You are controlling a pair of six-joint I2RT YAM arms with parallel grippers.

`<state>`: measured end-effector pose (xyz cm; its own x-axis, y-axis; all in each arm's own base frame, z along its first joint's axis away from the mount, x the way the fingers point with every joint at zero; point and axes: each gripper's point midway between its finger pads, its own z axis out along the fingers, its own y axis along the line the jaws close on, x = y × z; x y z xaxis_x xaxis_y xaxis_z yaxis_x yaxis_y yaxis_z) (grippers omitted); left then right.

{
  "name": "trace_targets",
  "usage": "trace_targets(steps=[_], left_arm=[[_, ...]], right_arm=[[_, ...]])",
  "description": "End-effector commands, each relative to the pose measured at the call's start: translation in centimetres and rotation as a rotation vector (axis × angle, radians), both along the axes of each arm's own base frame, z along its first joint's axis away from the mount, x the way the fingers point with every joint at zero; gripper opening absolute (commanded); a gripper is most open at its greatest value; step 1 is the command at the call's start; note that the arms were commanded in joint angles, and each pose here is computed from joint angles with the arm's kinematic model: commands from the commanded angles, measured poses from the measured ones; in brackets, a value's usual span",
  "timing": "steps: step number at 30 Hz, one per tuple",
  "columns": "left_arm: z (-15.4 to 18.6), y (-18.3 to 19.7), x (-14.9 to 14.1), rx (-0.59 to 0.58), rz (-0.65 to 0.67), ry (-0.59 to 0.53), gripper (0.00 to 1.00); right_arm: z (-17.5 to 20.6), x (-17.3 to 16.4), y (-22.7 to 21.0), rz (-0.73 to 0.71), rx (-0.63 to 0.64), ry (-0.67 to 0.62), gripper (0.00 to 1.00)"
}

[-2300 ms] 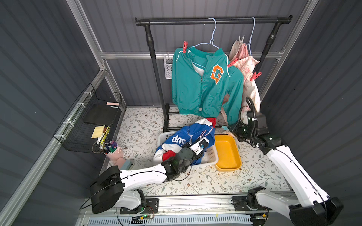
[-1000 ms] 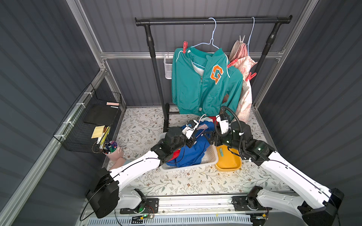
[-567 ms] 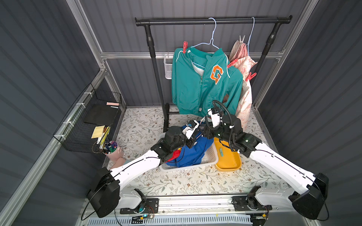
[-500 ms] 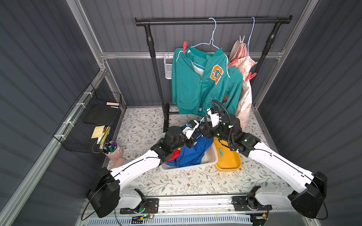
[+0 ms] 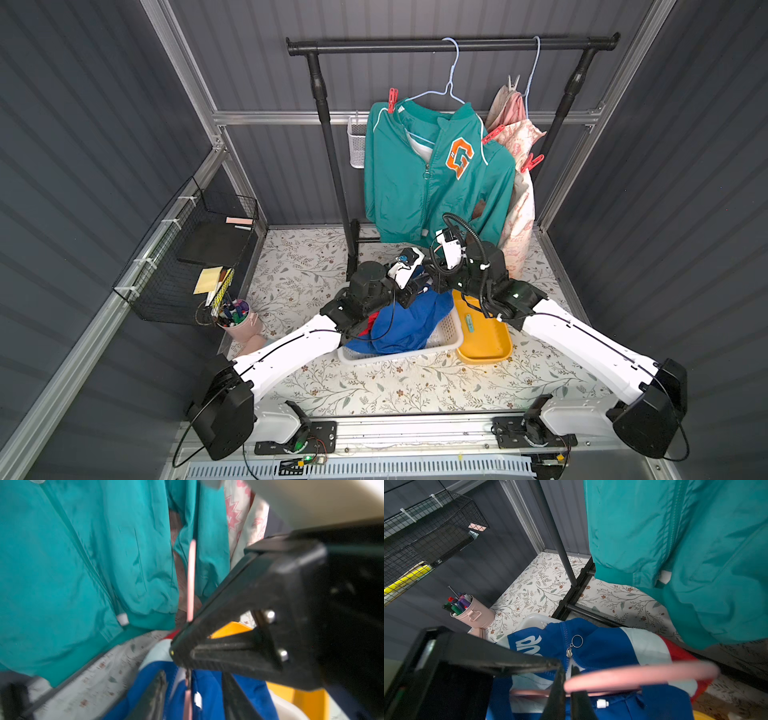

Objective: Remove the clothespins securing jackets to the hanger
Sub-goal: Remove the clothespin from the hanger.

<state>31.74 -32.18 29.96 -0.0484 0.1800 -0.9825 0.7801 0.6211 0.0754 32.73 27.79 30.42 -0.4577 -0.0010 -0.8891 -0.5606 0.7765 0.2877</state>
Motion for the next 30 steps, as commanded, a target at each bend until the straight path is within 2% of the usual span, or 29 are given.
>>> trace_targets(steps=[1, 5, 12, 15, 21, 30], left_arm=[[3.5, 0.7, -0.7, -0.031, 0.0, -0.056, 0.69], [6.1, 2.5, -1.8, -0.041, 0.028, -0.092, 0.84], [8.6, 7.4, -3.0, -0.017, 0.114, -0.137, 0.91], [8.4, 9.6, -3.1, 0.007, 0.154, -0.141, 0.92], [6.3, 11.6, -3.1, 0.061, 0.163, -0.086, 0.88], [3.8, 10.9, -3.8, 0.106, 0.055, -0.009, 0.78]], right_arm=[[1.9, 0.1, 0.5, 0.014, 0.039, -0.034, 0.0], [2.0, 0.4, 0.1, 0.01, 0.036, -0.039, 0.0], [2.2, 0.8, -0.5, 0.03, 0.042, -0.041, 0.0], [2.3, 0.9, -0.8, 0.048, 0.049, -0.037, 0.0], [2.5, 1.2, -1.5, 0.089, 0.063, -0.035, 0.0], [2.4, 1.1, -1.7, 0.176, 0.085, -0.019, 0.0]])
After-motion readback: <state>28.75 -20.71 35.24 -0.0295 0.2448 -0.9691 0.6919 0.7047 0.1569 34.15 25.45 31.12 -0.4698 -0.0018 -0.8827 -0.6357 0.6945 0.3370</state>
